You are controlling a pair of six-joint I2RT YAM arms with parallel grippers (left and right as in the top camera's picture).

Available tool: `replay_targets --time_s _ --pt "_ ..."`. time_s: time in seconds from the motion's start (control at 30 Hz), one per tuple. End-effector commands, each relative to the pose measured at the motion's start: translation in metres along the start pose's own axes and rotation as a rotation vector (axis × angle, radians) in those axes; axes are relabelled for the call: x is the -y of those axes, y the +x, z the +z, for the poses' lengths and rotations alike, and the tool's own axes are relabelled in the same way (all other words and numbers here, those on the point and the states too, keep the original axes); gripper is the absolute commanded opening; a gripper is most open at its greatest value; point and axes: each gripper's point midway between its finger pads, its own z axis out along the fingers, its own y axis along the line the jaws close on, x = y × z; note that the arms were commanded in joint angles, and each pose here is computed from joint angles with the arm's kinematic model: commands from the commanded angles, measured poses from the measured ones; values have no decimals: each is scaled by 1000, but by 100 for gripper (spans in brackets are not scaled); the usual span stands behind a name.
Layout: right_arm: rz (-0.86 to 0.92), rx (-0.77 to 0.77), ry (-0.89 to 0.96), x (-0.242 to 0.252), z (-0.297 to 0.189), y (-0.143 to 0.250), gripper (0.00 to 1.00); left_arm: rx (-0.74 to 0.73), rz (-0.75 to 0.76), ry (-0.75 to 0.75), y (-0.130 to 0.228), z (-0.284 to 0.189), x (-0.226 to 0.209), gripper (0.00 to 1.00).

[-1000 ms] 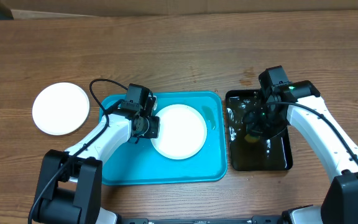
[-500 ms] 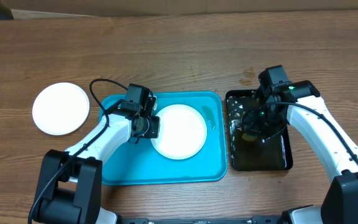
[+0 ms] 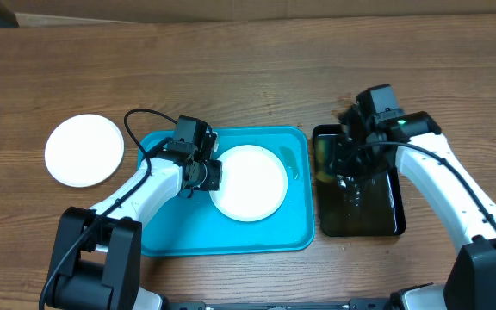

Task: Clean dirty plates on tray and stack at the side
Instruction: 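Scrub the white plate again with the sponge in right gripper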

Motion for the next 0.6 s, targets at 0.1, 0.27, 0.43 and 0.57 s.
replay_targets --time_s 0.1,0.27,0.43,0.57 --pt "-234 -58 -258 -88 13 26 4 -16 27 0 5 4 0 4" --pt "-255 -4 -106 -100 36 33 4 -16 27 0 5 4 0 4" --pt "-256 36 7 -104 58 40 4 -17 27 0 6 4 0 4" --pt "-225 12 15 -104 81 41 4 -18 27 -1 6 4 0 4"
